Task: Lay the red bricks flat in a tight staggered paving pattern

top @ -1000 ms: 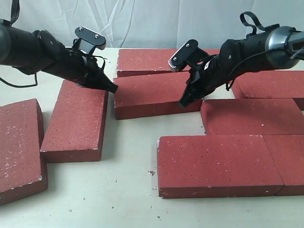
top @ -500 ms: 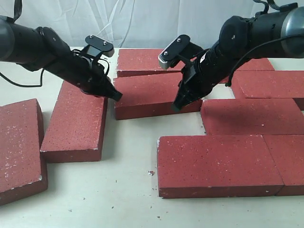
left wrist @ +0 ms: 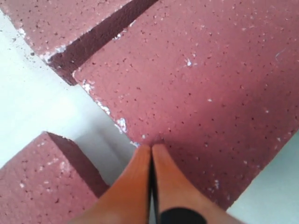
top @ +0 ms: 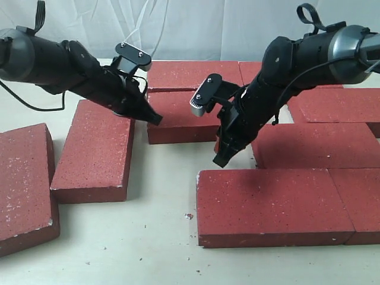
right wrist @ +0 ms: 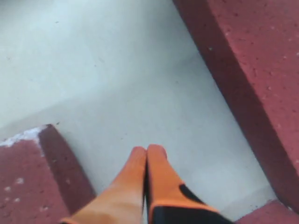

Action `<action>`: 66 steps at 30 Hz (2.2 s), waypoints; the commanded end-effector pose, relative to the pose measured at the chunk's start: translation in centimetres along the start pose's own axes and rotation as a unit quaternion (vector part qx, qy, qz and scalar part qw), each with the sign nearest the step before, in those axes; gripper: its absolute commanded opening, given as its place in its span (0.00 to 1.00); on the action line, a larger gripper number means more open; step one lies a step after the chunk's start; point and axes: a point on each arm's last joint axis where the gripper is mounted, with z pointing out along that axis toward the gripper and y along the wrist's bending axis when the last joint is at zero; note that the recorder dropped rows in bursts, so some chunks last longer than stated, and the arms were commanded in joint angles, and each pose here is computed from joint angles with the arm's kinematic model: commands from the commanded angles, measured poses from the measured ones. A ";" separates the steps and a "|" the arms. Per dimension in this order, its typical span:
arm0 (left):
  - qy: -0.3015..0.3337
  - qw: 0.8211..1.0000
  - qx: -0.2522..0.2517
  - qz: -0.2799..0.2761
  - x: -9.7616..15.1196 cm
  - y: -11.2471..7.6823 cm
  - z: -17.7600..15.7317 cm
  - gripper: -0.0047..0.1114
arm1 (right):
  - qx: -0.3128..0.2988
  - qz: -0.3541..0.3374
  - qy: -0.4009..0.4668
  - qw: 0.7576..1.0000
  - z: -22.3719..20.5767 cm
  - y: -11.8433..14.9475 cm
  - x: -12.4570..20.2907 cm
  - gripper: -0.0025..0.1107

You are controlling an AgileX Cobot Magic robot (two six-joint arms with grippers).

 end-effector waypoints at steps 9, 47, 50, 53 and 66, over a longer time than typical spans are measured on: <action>-0.016 0.999 -0.022 0.020 -0.5 0.0 0.0 0.04 | 0.097 -0.006 -0.054 0.994 1.6 -2.1 -0.7 0.02; -0.008 1.000 -0.002 0.009 -0.4 -1.0 0.3 0.04 | 0.039 0.014 -0.042 0.998 -0.1 -0.7 -0.8 0.02; -0.017 1.000 -0.008 0.022 -0.7 -1.4 0.4 0.04 | 0.056 0.016 -0.053 0.997 -0.2 -1.0 -1.0 0.02; -0.017 1.000 -0.010 0.023 -0.7 -1.2 0.3 0.04 | 0.054 0.016 -0.051 0.997 -0.1 -0.9 -1.0 0.02; -0.010 1.000 -0.021 -0.008 -0.1 0.8 0.0 0.04 | 0.063 0.018 -0.059 0.996 -0.2 -1.1 -1.1 0.02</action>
